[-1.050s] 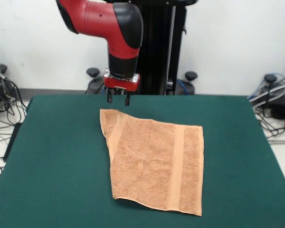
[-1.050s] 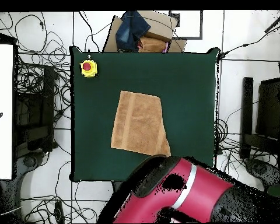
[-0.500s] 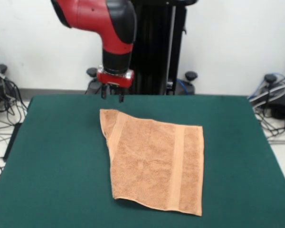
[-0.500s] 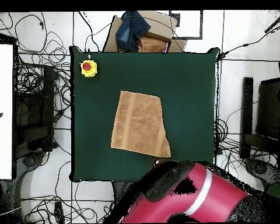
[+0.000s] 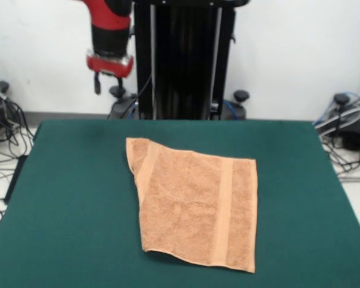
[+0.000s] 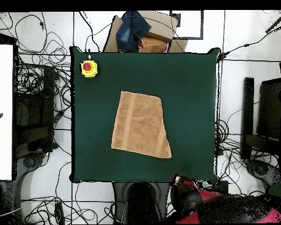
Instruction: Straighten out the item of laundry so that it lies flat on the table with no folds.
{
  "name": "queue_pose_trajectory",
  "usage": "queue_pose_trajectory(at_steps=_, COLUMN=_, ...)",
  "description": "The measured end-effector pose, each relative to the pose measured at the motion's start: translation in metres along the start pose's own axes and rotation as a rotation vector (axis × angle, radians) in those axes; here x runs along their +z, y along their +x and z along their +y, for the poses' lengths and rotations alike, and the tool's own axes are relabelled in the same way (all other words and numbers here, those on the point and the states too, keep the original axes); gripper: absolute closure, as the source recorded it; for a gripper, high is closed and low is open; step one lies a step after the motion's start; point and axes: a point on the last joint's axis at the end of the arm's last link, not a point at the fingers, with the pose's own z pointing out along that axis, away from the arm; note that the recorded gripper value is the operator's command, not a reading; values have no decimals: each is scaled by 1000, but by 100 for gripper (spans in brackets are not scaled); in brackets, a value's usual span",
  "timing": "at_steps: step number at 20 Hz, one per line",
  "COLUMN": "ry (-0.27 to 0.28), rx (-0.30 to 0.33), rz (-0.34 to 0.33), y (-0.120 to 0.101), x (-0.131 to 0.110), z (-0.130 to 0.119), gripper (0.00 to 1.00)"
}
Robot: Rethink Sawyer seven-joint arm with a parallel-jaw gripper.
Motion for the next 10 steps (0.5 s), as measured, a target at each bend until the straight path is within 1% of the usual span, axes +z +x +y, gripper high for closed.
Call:
queue_pose_trajectory(at_steps=1, ry=4, rx=-4, rz=2, y=6, x=-4, z=-7, gripper=0)
queue_pose_trajectory(at_steps=2, ry=15, rx=-16, rz=11, y=20, x=-12, z=-18, gripper=0)
queue_pose_trajectory(at_steps=5, ry=16, rx=-28, rz=16, y=31, x=-20, z=-27, gripper=0)
queue_pose_trajectory(at_steps=6, ry=15, rx=-24, rz=22, y=40, x=-25, z=-37, gripper=0)
queue_pose_trajectory(at_steps=10, ry=11, rx=18, rz=49, y=45, x=-27, z=-54, gripper=0)
